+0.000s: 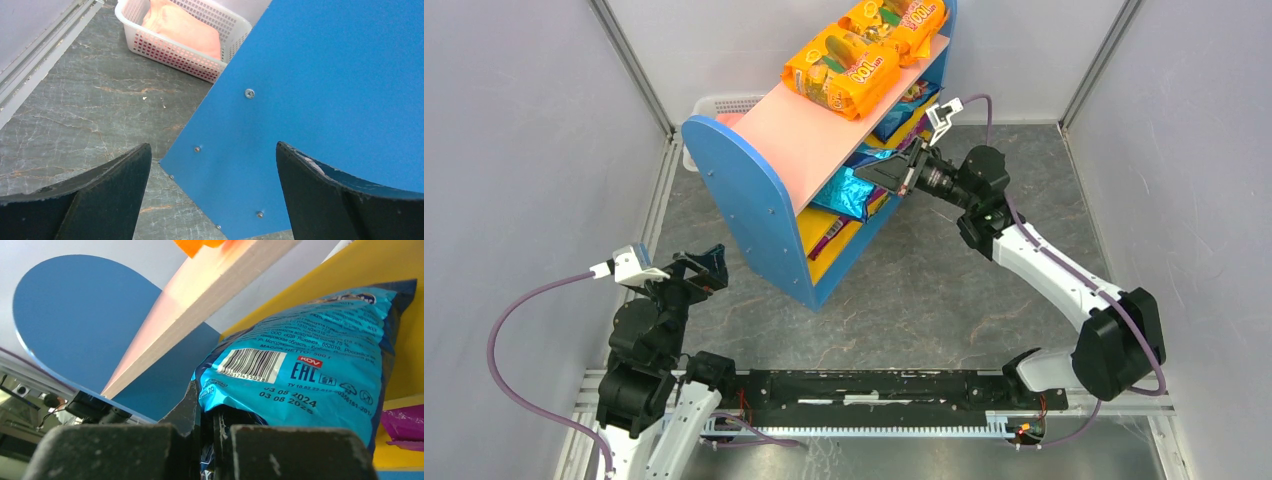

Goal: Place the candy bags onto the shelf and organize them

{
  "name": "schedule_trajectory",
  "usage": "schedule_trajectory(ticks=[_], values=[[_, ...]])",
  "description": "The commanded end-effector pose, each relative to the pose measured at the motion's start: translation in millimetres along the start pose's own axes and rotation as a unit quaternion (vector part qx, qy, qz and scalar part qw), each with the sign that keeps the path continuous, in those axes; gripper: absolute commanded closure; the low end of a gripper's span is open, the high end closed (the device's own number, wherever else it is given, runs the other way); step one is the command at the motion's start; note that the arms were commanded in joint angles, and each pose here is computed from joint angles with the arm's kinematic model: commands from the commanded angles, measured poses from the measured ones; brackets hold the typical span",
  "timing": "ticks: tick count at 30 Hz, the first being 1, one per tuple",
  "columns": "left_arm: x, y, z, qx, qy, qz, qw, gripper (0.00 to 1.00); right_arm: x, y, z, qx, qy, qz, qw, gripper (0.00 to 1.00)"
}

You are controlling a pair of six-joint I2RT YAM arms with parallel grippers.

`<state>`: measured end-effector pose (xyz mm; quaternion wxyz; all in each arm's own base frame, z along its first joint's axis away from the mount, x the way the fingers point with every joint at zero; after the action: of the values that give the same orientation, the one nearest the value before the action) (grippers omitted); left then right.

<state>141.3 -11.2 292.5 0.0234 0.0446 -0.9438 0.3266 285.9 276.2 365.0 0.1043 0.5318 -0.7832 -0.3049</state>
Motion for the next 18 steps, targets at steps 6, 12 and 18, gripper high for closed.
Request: schedule_trajectory(ticks=[6,12,18], values=[[-3.4,-2.8,-5.6,-0.018,-0.013,0.006,1.0,0.0,-18.7,-24.4,8.2,0.007,-0.061,0.049,0.997,1.0],[-2.5,-2.4,-6.6,-0.017,-0.016,0.006,1.0,0.0,-30.2,-44.4,20.1,-0.021,-0.056,0.066,0.996,1.0],[-2.1,-2.4,-6.8,-0.017,-0.017,0.007,1.0,0.0,-38.4,-57.5,23.2,-0.036,-0.065,0.08,0.994,1.0]])
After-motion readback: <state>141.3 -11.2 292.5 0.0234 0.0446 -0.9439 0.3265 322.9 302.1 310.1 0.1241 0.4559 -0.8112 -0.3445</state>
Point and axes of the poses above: each gripper's point midway between its finger pads, its own x axis back along the fingers, its own y axis along the line the jaws close on, z = x × y, the point moved 4 cm from there along x, back along the fingers, and after that the axes turned 12 degrees about x, right-handed, at the moved point
